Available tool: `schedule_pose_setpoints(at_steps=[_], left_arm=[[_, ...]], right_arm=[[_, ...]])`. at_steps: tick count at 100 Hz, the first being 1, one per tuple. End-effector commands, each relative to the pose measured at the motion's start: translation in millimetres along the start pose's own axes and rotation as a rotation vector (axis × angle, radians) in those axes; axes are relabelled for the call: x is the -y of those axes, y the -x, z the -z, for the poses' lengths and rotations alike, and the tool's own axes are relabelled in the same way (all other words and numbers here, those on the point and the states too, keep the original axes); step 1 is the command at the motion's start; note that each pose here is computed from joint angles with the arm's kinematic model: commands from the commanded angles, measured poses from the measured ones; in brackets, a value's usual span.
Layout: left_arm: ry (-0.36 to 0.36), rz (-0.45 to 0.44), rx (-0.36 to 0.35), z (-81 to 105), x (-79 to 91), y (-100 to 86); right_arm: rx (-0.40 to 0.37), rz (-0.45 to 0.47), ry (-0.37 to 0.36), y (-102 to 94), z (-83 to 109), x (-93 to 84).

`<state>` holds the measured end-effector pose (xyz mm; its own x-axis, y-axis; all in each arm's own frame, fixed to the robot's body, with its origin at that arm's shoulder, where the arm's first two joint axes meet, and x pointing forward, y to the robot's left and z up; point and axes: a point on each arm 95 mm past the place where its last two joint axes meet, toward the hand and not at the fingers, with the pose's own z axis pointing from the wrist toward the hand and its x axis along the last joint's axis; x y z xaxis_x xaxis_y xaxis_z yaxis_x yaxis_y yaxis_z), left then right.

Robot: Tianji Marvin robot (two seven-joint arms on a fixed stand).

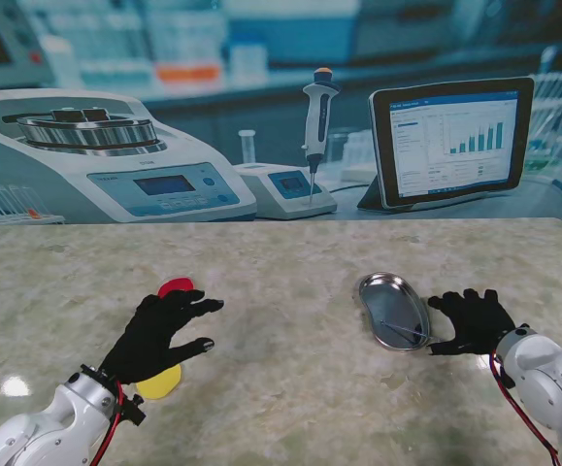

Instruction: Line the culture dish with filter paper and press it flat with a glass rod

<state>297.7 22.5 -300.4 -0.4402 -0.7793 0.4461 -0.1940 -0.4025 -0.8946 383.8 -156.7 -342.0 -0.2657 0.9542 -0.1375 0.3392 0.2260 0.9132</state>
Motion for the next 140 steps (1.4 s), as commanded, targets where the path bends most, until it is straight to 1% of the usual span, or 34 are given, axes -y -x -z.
schedule_pose_setpoints(at_steps=[1, 14, 25, 33, 59, 77, 91, 112, 130, 140], left_arm=[[0.005, 0.003, 0.001, 0.8, -0.5, -1.5], [0.007, 0.004, 0.001, 0.7, -0.5, -1.5], [0.012, 0.007, 0.002, 0.1, -1.2, -1.4], [0.016, 0.012, 0.003, -0.7, -2.1, -1.7], [0.021, 0.022, 0.005, -2.3, -3.5, -3.4], [0.028, 0.032, 0.012, -3.0, -6.9, -4.4], [0.031, 0.044, 0.02, -3.3, -10.2, -4.7], [0.035, 0.054, 0.022, -3.1, -12.7, -7.1], [0.037, 0.07, 0.026, -1.9, -16.1, -9.9], [0.036, 0.08, 0.03, -1.1, -18.5, -11.1]], right_arm=[[-0.005, -0.008, 0.01, -5.2, 2.4, -2.7], [-0.016, -0.024, 0.045, -9.7, 7.6, -12.0], [-0.034, -0.085, 0.085, -18.7, 12.8, -22.6], [-0.049, -0.106, 0.111, -26.3, 17.3, -30.5], [-0.128, -0.147, 0.221, -55.5, 30.5, -57.2], [-0.192, -0.202, 0.282, -82.0, 38.4, -70.8], [-0.24, -0.251, 0.332, -105.6, 44.0, -77.2], [-0.302, -0.345, 0.389, -143.1, 48.7, -81.9], [-0.341, -0.442, 0.42, -172.8, 49.1, -83.3], [-0.363, -0.485, 0.421, -186.8, 48.1, -81.3]])
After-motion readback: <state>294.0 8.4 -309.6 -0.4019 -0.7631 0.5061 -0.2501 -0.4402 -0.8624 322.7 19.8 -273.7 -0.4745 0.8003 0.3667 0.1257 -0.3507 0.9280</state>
